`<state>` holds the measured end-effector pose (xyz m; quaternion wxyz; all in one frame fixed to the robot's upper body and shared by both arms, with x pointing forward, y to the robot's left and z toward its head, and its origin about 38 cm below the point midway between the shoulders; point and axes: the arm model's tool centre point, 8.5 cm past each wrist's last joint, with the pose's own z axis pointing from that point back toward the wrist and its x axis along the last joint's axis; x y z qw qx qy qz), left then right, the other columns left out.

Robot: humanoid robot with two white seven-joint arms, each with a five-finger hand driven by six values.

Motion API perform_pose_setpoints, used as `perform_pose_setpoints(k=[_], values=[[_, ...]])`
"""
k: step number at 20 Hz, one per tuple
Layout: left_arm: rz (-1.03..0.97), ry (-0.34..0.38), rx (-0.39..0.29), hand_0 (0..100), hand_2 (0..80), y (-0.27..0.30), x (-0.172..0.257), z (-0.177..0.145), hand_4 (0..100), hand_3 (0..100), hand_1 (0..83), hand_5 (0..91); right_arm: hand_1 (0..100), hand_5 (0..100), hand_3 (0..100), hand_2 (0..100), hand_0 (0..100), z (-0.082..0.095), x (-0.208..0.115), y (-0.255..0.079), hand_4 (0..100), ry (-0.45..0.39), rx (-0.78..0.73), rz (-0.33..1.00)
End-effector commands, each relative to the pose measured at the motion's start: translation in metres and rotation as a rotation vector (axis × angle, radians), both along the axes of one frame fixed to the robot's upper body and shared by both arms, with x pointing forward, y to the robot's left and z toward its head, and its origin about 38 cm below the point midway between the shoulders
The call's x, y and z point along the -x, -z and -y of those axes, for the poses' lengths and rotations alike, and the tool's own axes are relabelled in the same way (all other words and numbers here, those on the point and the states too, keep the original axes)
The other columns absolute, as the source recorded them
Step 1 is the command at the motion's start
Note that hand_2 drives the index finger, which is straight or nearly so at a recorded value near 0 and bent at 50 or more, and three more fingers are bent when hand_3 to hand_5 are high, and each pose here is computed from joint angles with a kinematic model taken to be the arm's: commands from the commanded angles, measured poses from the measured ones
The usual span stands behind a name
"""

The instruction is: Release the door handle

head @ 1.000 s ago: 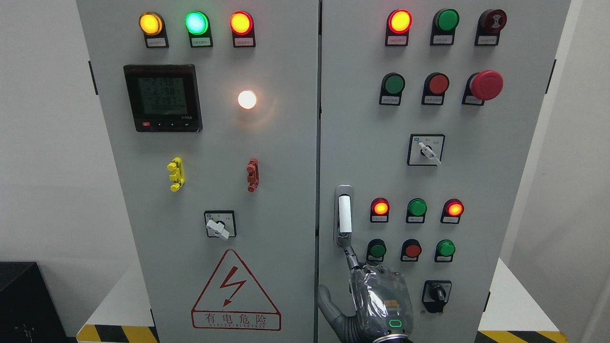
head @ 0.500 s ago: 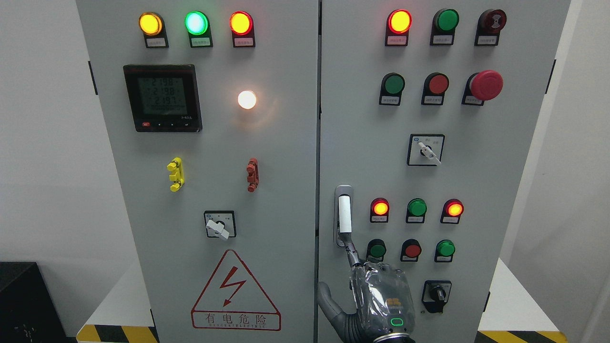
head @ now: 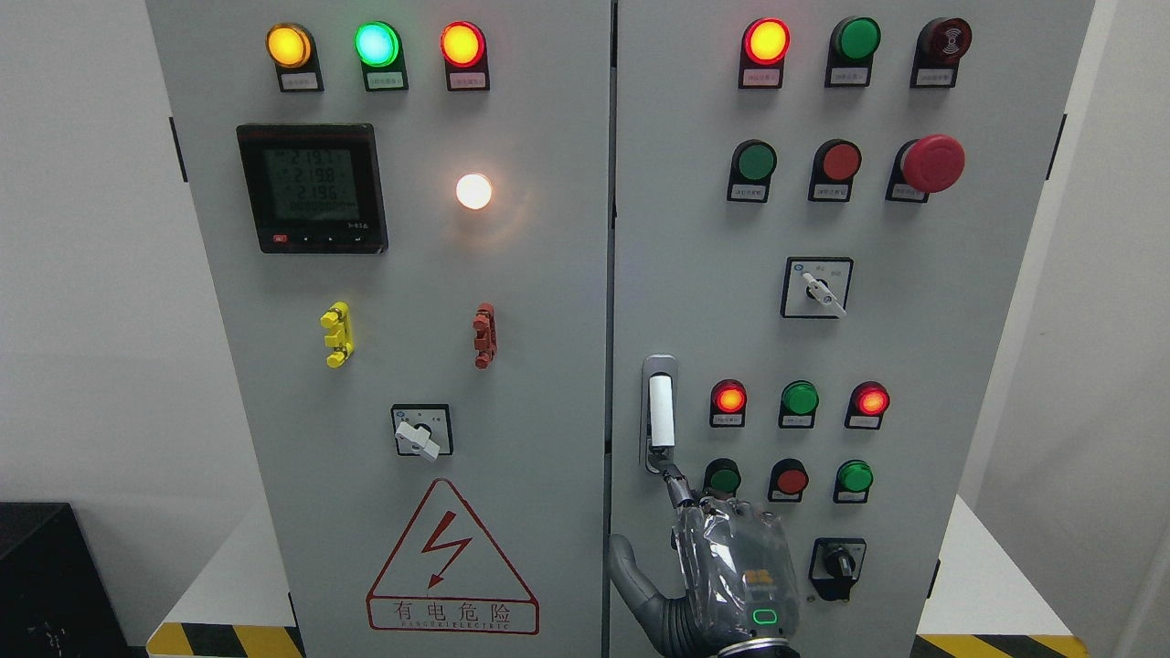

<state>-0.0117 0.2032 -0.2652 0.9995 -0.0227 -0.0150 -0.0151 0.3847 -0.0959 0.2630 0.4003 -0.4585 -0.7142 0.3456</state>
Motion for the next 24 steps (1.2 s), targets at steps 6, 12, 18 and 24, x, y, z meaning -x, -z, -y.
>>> perform_pose_setpoints(k=[6, 12, 18, 24], values=[[0.000, 0.000, 0.000, 0, 4.4, 0.000, 0.000, 0.000, 0, 11, 0.0, 0.0, 28, 70, 87, 50, 35, 0.002, 0.002, -0.005, 71, 0.005, -0.011, 0.013], [-0.001, 0.000, 0.000, 0, 4.4, 0.000, 0.000, 0.000, 0, 11, 0.0, 0.0, 31, 69, 92, 57, 12, 0.005, 0.002, -0.006, 72, 0.013, -0.011, 0.015], [-0.001, 0.000, 0.000, 0, 4.4, 0.000, 0.000, 0.000, 0, 11, 0.0, 0.0, 37, 69, 93, 58, 0, 0.006, 0.001, -0.015, 72, 0.012, -0.012, 0.035], [-0.001, 0.000, 0.000, 0, 4.4, 0.000, 0.000, 0.000, 0, 10, 0.0, 0.0, 42, 68, 93, 59, 0, 0.013, -0.002, -0.027, 73, 0.031, -0.020, 0.066]])
